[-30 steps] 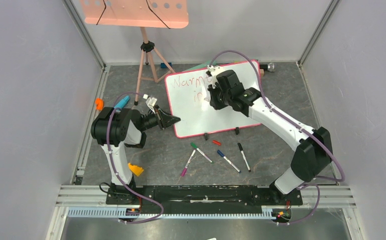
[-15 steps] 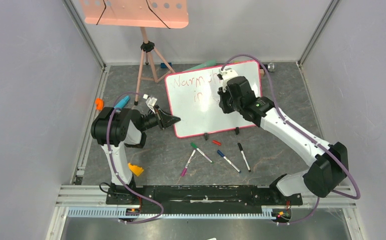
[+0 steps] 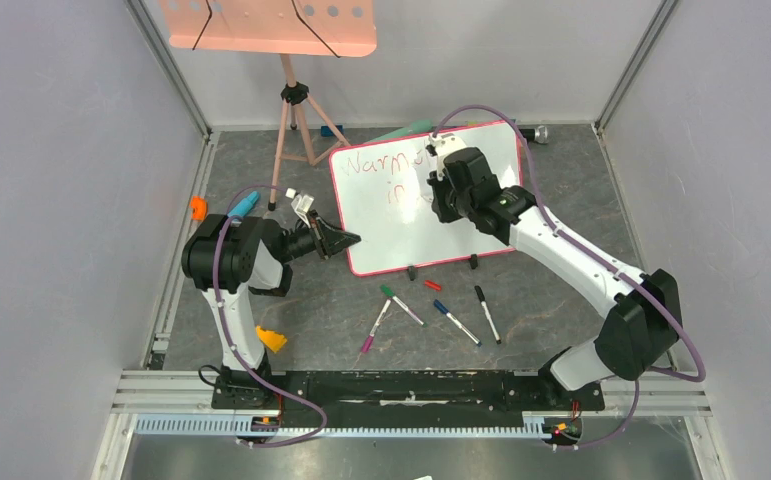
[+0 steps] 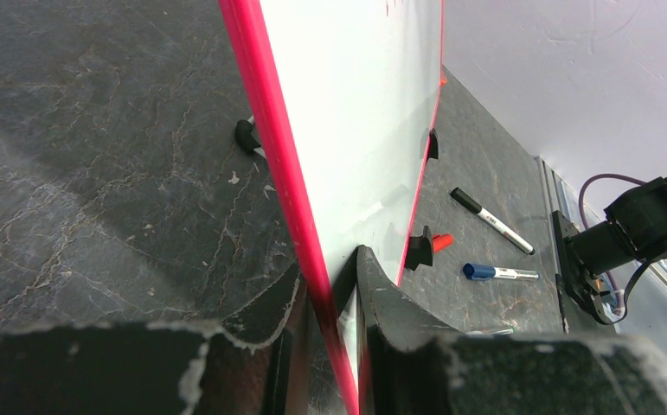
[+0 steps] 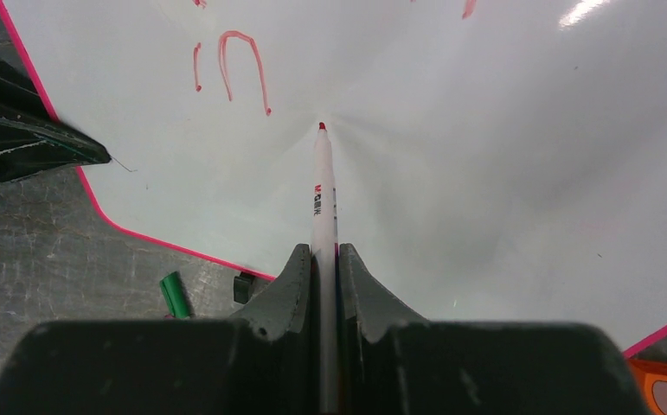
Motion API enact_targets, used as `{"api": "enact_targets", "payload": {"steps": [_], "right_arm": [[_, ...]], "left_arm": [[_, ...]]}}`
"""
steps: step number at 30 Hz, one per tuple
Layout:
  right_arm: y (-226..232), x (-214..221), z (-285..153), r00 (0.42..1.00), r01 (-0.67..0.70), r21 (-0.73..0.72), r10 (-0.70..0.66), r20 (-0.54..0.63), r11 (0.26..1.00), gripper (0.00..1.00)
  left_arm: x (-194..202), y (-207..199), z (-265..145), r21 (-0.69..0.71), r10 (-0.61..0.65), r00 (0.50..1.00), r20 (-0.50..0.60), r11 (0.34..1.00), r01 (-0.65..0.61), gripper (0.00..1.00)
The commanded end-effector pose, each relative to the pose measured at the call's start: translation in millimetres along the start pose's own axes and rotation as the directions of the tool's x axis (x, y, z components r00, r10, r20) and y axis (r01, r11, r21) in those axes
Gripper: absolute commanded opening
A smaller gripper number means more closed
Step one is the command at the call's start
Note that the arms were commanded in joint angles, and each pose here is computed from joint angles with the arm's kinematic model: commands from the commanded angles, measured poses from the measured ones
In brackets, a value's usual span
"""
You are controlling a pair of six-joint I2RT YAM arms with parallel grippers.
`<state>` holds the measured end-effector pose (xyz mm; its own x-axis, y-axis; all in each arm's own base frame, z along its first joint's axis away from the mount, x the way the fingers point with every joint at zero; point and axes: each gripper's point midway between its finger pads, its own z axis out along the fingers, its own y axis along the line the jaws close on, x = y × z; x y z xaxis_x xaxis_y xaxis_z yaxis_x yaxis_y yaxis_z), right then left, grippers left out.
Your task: Write a sentence on the whiteboard
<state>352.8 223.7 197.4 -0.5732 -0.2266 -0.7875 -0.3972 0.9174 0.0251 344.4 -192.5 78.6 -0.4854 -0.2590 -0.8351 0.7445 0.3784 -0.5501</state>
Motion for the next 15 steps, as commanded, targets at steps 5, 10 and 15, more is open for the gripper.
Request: {"api": "enact_targets", "payload": {"steps": [5, 10, 15], "right_arm": [[8.3, -28.2, -1.9, 0.998, 0.005, -0.039, -0.002, 0.07, 0.999, 0.0], [17.5, -10.5, -2.7, 0.999, 0.024, -0.071, -0.022, 0.037, 0.997, 0.0], [22.7, 2.4, -1.9, 0.999, 0.033, -0.074, -0.031, 0.028, 0.997, 0.0]], "left_arm": [[-19.6, 31.9, -2.9, -0.146, 0.135, 0.987, 0.089, 0.982, -0.122, 0.07], [-18.8, 32.2, -3.1, -0.15, 0.133, 0.987, 0.089, 0.982, -0.118, 0.07], [-18.9, 31.9, -3.2, -0.149, 0.133, 0.987, 0.089, 0.982, -0.119, 0.07]]}}
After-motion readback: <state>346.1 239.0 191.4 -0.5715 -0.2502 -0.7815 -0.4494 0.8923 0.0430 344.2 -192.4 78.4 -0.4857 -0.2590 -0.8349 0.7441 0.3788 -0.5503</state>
